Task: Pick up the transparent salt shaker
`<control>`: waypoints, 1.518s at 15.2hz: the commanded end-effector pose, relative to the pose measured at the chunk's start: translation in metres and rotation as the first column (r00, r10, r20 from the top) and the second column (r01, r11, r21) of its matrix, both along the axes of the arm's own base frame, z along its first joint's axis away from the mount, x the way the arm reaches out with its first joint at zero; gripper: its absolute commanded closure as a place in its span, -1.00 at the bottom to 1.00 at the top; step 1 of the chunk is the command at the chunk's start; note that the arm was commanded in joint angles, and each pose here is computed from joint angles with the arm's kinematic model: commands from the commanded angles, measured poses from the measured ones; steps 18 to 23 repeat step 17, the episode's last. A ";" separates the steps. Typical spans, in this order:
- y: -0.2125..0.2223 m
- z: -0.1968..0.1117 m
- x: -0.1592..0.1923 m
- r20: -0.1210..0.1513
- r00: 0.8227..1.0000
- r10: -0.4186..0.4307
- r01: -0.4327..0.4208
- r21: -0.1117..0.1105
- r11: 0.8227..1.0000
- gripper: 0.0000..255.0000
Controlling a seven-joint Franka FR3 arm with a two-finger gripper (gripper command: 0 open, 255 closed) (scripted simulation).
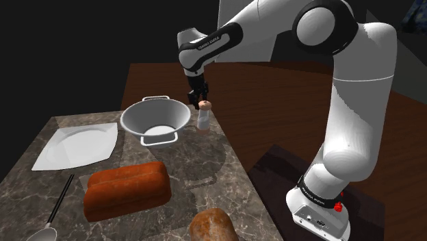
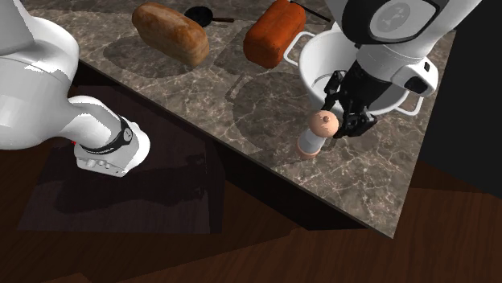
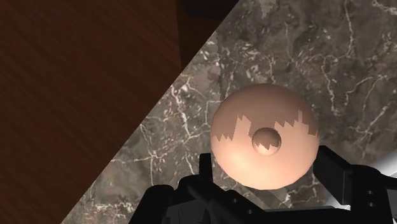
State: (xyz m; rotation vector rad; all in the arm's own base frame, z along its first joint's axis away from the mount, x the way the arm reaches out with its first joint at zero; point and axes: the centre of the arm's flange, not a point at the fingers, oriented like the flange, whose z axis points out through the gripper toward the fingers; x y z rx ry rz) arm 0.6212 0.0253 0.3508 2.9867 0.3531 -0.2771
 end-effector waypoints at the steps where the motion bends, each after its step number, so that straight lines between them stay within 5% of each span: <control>1: 0.000 0.005 0.000 -0.002 1.000 0.000 0.000 0.000 1.000 1.00; 15: 0.000 0.079 0.000 -0.002 1.000 0.000 0.000 0.000 1.000 1.00; 23: 0.000 0.080 0.000 -0.002 1.000 0.000 0.000 0.000 1.000 1.00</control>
